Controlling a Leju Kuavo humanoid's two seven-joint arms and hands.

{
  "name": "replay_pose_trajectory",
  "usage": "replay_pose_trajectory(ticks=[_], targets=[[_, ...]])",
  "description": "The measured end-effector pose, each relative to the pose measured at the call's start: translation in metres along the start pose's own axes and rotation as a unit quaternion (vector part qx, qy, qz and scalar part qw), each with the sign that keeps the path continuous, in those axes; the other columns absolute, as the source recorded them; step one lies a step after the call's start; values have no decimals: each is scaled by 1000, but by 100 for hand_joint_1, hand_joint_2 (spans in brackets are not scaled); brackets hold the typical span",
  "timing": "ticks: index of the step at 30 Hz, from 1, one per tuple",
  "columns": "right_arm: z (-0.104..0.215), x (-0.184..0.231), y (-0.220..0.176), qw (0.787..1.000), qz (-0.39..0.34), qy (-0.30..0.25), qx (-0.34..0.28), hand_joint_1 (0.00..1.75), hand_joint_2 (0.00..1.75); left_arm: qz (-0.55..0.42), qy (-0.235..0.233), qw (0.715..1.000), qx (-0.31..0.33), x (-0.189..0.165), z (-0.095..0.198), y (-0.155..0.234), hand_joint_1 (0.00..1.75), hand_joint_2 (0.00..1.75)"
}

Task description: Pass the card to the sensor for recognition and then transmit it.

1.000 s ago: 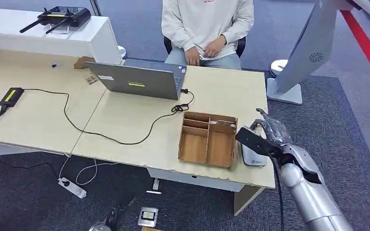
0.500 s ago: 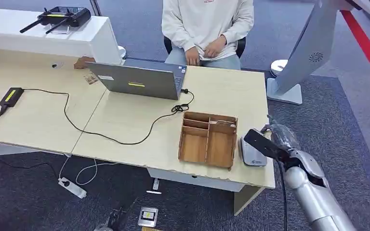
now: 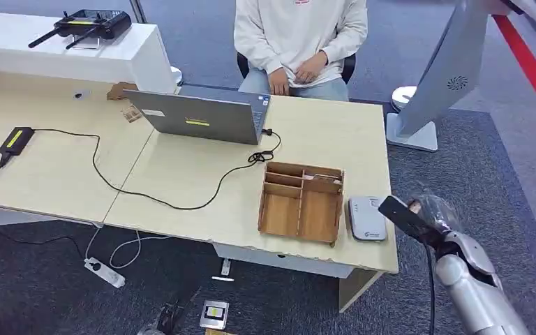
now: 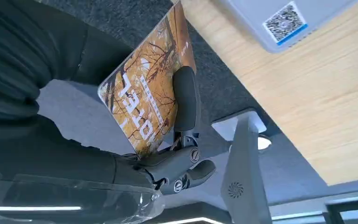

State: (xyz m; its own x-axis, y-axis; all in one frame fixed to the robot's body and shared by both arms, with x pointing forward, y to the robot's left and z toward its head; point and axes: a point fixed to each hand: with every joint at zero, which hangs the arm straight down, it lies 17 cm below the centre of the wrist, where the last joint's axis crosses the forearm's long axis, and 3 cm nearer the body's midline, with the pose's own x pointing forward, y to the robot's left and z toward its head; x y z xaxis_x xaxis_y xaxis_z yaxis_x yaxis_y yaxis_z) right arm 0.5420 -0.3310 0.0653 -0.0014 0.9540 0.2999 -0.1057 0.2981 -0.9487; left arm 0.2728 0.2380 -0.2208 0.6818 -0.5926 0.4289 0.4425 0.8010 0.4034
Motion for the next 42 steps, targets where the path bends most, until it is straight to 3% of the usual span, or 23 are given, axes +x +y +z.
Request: replay_pose_trajectory(ticks=[33, 42], targets=[[1, 2, -15, 1000, -6, -5, -15, 175, 175, -11, -8, 1000, -2, 5, 0, -2, 0, 0], [0, 31, -25, 999, -9, -32, -12, 175, 175, -16, -16, 1000, 0, 8, 0, -2, 0, 0]])
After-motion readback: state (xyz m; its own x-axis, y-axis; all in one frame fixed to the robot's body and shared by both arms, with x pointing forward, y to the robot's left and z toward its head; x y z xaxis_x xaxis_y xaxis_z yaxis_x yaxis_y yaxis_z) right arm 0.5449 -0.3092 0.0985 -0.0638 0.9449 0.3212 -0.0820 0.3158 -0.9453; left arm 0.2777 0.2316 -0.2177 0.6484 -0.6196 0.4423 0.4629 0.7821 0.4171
